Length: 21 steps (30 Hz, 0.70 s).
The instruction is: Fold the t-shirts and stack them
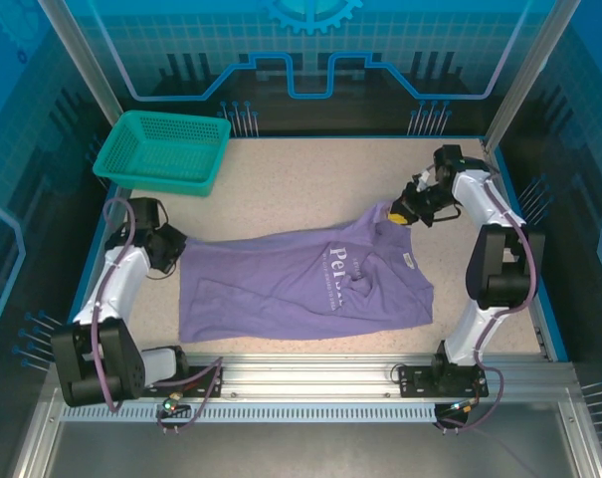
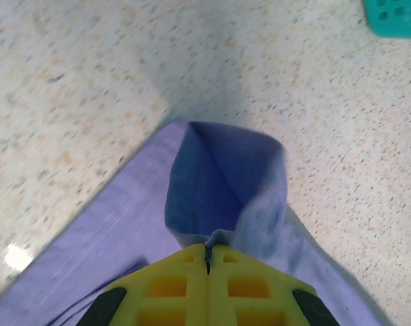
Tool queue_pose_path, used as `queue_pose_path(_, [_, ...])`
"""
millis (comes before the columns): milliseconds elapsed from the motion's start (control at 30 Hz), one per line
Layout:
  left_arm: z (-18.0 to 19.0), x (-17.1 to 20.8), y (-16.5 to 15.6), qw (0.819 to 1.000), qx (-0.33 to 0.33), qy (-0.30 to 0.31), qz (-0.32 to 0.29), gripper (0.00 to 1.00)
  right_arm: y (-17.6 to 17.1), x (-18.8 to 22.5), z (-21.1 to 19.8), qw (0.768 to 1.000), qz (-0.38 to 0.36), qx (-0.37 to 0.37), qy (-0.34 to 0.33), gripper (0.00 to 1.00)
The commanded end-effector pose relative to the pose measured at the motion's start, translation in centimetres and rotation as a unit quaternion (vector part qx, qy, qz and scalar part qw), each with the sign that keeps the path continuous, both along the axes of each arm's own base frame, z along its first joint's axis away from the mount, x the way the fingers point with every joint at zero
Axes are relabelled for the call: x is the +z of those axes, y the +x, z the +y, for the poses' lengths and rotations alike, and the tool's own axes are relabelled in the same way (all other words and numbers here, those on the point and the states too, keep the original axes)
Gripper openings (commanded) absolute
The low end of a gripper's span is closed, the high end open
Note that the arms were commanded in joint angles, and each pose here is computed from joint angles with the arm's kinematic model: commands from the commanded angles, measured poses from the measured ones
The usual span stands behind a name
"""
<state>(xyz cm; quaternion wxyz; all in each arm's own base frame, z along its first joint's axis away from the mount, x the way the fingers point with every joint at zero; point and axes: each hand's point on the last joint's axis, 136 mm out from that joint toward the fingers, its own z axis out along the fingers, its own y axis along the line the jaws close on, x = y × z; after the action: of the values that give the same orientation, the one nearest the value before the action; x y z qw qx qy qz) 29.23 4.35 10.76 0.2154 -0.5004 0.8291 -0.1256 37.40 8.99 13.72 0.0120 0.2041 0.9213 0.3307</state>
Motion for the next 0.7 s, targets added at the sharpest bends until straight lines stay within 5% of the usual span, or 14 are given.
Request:
queue_pose_path(0, [-1.2,-1.6,-4.3,0.997,0.024,-0.031,0.067,0.00,-2.6,0.5,-0.4,0.999,0.037,0.000,-0.007,0.00])
queue_pose_path(367, [-0.9,-1.2,-7.4,0.992,0.047,-0.020,0.114,0.00,-5.8,-0.6,-0.5,0.993,0.116,-0.009,-0.009,0.00])
queue_pose_path(467, [-0.4,-1.7,-8.0,0.990,0.052,-0.006,0.133,0.12,-6.3,-1.5,-0.2,0.991,0.132,-0.007,-0.006,0.00])
queue_pose_path(500, [-0.4,-1.9,-8.0,0.990,0.055,-0.005,0.134,0.23,-6.6,-1.8,-0.1,0.991,0.137,-0.005,-0.006,0.02])
queue_pose_path(533, [-0.2,-1.9,-7.8,0.990,0.054,-0.002,0.132,0.32,-6.9,-2.3,-0.3,0.989,0.145,-0.004,-0.012,0.07])
queue_pose_path(667, [0.7,-0.8,-6.2,0.992,0.061,0.005,0.114,0.43,-7.8,-3.3,-1.6,0.986,0.161,-0.025,-0.037,0.33])
